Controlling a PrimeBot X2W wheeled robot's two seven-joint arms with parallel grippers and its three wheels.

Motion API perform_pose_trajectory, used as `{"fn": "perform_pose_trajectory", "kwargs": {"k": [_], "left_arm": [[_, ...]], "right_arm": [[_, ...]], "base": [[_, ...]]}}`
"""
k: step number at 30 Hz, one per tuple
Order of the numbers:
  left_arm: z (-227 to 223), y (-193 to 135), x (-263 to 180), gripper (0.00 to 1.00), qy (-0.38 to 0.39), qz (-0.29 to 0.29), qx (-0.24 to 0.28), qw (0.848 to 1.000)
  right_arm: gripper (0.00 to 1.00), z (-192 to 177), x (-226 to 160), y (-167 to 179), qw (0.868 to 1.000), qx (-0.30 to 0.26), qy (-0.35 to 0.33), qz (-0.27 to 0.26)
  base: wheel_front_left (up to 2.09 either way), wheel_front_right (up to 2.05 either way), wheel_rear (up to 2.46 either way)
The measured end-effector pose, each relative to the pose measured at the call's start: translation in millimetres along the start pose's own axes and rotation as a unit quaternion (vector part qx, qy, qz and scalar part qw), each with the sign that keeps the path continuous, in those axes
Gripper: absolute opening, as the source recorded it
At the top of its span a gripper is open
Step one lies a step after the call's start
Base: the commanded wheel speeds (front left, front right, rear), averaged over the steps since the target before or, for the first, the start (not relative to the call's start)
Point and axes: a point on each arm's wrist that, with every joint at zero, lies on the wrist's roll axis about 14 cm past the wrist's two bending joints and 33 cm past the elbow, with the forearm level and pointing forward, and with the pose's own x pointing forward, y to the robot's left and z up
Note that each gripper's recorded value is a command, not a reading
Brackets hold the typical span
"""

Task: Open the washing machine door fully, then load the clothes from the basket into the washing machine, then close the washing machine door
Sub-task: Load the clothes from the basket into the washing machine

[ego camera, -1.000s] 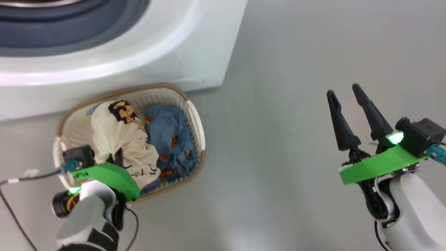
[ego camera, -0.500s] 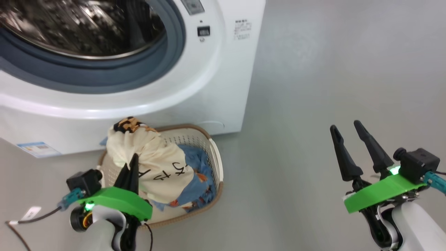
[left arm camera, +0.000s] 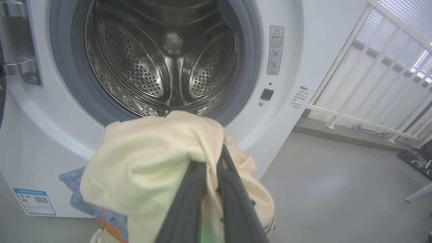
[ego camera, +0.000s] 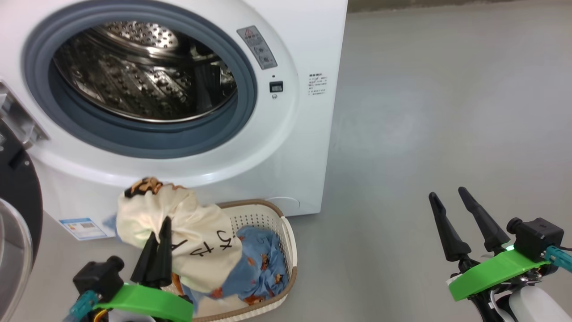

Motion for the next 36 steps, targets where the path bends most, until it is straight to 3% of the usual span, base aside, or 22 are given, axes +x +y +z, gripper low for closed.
{"fn": "perform_pose_trajectory", "kwargs": {"k": [9,26,36], "left_arm": [[13,1,-18,0.0,-0.025,0.015,0.004,1.0],[14,0,-10,0.0,-0.031,0.016,0.011,0.999],[52,-12,57,0.0,-0.075,-0.018,0.026,0.997]], "right_arm": [[1.0,14,-8,-2,1.0,-0.006,-0.019,-0.002],[1.0,9,-4,-2,1.0,-0.01,-0.01,0.003],[1.0,-5,8,-9,1.0,-0.006,0.01,-0.002]], "base": [[0.0,0.0,0.0],[0.0,0.0,0.0],[0.0,0.0,0.0]]}}
